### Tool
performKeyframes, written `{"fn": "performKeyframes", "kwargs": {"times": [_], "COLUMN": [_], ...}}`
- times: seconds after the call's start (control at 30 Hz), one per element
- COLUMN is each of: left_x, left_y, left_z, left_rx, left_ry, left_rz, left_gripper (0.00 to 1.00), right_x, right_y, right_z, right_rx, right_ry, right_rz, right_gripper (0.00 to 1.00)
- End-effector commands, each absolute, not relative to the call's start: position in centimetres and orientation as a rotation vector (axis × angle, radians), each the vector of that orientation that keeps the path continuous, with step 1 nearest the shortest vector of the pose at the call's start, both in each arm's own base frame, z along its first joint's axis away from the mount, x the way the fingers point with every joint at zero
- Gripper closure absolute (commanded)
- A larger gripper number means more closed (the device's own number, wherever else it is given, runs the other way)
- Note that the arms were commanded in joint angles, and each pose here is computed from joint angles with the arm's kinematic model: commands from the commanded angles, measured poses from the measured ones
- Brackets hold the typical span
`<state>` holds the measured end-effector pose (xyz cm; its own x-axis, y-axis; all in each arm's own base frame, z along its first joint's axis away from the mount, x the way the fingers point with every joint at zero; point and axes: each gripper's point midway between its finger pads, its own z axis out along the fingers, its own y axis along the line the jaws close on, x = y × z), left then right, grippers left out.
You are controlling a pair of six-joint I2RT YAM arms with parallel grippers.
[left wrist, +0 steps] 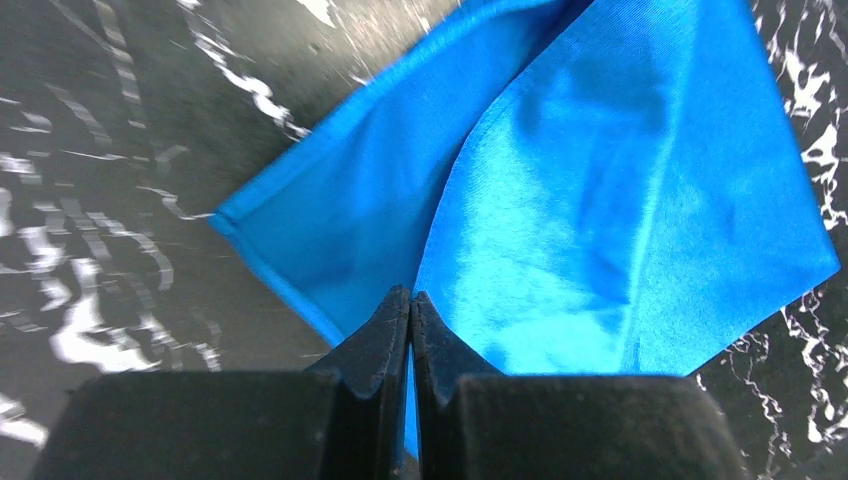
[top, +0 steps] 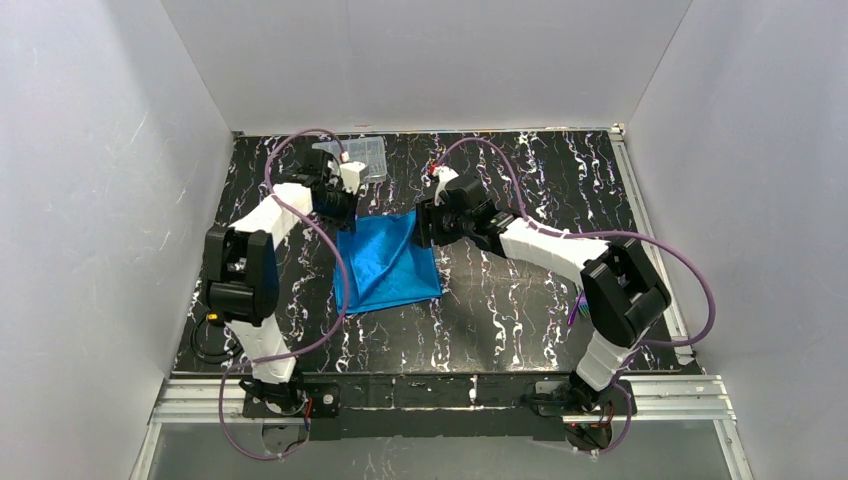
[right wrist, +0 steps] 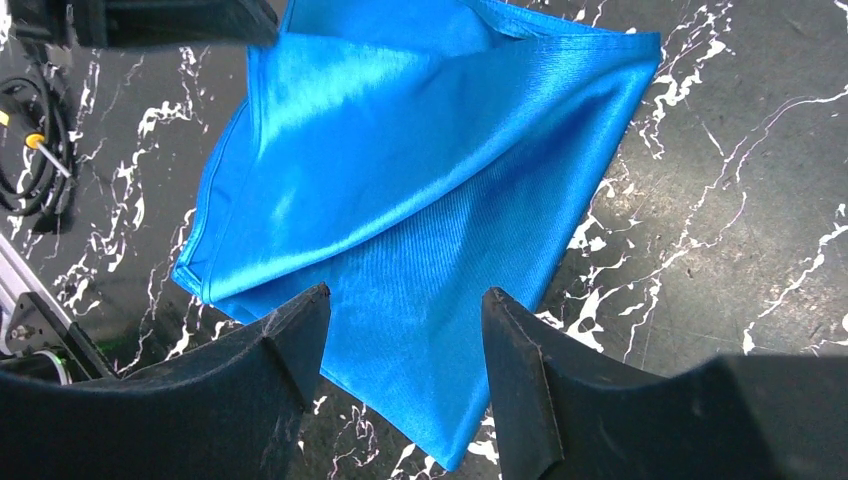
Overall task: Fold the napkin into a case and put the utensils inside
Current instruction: Smooth out the upper triangle-folded napkin at the center of the board.
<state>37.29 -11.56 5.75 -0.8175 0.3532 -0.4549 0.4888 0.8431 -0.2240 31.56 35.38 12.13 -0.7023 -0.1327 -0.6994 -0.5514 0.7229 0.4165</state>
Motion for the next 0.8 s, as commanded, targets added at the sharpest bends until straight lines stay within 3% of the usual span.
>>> {"fn": "performKeyframes", "kwargs": {"times": [0.0, 0.2, 0.47, 0.77], "left_x": [41.2, 40.1, 34.0, 32.3], "left_y": [-10.1, -12.0, -18.7, -20.6], "left_z": [14.5, 18.4, 14.2, 10.5], "left_rx": [0.624, 0.692, 0.848, 0.869], "left_ry": [2.345, 2.245, 2.37, 2.502], "left_rz": [-0.266, -0.355, -0.6, -0.663], "left_gripper": [1.0, 1.0, 1.0, 1.0], "right_x": [32.1, 31.9, 31.7, 31.6], "right_y": [35.0, 34.3, 33.3, 31.8], "right_z": [15.4, 15.4, 15.0, 14.5], "right_rx": [-0.488, -0.474, -0.455, -0.429], "right_ry": [2.17, 2.171, 2.189, 2.223], "right_rz": [0.851, 0.846, 0.824, 0.786], "right_gripper": [0.35, 0.35, 0.34, 0.33]}}
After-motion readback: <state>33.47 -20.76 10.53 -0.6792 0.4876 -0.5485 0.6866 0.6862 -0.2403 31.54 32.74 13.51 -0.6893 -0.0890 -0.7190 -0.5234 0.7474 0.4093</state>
